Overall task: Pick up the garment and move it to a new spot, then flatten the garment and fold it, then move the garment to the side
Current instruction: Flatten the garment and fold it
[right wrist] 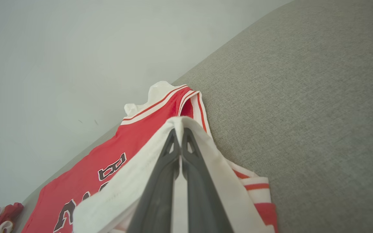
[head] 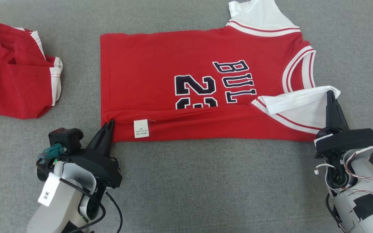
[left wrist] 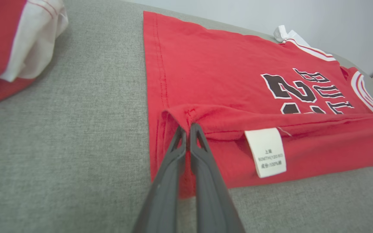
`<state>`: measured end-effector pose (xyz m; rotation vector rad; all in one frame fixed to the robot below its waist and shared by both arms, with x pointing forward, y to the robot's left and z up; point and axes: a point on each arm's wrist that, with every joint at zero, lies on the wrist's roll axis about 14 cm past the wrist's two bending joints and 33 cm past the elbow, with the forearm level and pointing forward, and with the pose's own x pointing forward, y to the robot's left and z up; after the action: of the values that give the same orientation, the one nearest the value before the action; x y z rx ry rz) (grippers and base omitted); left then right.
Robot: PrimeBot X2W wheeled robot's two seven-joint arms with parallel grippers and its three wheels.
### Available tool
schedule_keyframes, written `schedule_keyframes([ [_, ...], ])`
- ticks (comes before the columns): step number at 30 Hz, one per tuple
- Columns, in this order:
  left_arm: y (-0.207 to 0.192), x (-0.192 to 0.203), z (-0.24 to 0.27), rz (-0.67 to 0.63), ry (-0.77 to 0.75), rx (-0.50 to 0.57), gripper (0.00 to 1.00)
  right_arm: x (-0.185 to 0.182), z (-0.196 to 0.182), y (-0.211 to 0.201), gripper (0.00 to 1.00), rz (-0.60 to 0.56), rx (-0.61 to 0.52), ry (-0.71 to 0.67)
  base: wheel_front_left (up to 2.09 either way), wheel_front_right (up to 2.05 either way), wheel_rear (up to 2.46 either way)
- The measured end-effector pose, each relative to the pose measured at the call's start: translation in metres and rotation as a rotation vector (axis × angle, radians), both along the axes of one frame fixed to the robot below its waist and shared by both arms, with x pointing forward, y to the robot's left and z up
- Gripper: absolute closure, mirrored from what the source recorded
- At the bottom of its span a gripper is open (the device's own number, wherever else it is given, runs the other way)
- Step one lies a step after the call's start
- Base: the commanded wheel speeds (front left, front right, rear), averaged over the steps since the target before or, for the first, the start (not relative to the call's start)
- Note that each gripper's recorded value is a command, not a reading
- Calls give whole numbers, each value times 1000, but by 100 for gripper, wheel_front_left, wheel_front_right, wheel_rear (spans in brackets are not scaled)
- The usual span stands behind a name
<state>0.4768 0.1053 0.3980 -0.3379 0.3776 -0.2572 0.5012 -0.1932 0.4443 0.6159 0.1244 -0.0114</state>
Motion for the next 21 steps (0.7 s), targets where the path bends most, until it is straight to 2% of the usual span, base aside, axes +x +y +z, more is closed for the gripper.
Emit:
schedule_keyframes([
  [21, 3, 11, -11, 12, 32, -1, 100, 30, -5, 13, 100, 40, -37, 24, 0, 0, 0],
])
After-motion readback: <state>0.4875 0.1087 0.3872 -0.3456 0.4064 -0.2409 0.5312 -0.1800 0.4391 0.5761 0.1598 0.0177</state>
